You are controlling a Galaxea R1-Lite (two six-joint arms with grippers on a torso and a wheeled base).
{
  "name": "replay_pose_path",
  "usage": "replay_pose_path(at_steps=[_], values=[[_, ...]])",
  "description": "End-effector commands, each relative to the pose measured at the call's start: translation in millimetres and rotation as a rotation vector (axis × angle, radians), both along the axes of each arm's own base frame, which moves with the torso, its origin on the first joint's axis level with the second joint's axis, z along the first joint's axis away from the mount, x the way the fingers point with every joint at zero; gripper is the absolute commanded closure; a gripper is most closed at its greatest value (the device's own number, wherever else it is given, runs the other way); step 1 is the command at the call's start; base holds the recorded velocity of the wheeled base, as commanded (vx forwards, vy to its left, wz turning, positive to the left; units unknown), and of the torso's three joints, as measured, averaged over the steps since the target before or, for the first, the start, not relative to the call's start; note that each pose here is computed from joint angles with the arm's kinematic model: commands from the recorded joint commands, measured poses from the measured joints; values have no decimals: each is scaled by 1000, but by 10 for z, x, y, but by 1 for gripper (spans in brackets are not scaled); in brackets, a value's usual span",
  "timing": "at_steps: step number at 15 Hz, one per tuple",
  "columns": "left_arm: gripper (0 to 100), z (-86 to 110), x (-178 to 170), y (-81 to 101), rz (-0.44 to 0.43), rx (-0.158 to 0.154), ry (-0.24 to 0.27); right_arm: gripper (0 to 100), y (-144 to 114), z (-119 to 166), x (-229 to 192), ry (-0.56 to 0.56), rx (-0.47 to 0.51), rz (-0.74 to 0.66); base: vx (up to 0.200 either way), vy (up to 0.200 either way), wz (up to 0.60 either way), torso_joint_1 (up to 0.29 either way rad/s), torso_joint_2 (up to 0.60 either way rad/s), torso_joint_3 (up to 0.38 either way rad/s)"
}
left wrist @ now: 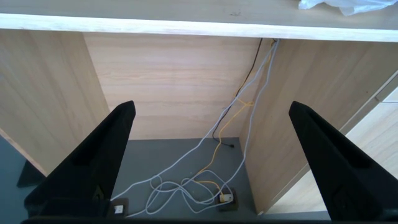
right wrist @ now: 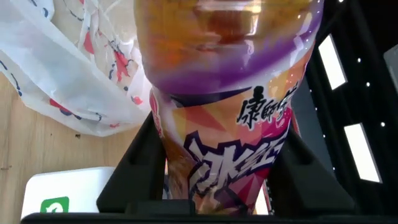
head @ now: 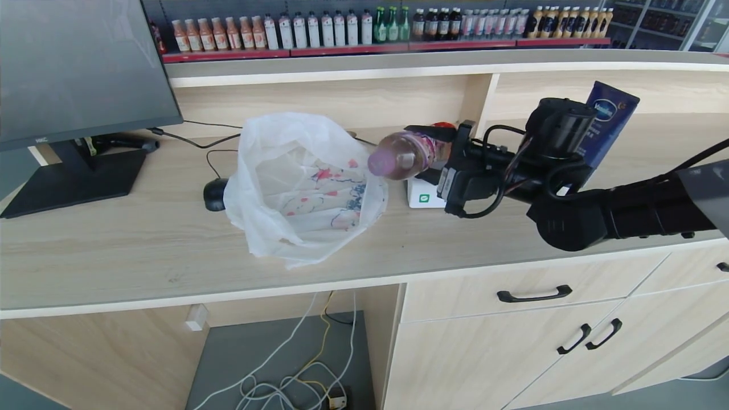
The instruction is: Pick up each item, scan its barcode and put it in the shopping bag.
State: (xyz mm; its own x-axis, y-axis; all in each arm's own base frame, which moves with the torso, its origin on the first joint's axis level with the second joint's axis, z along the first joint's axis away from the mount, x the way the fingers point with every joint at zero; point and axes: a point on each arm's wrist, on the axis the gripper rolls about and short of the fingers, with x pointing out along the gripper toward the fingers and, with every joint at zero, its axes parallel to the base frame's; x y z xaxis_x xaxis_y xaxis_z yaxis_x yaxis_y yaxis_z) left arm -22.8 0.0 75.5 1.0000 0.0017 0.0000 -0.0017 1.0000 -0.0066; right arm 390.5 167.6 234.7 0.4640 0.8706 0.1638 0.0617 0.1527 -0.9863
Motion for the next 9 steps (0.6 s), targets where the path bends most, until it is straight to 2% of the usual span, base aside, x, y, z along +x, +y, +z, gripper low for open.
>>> replay_pose_path(at_steps=[1, 9], values=[[0, 0, 0, 0, 1, 0, 0, 100, 36, -126, 55, 19, -16, 3, 0, 0, 0, 0, 0, 0], [0, 0, 0, 0, 0, -1, 0, 100, -26, -98, 93, 6, -15, -6, 0, 0, 0, 0, 0, 0]])
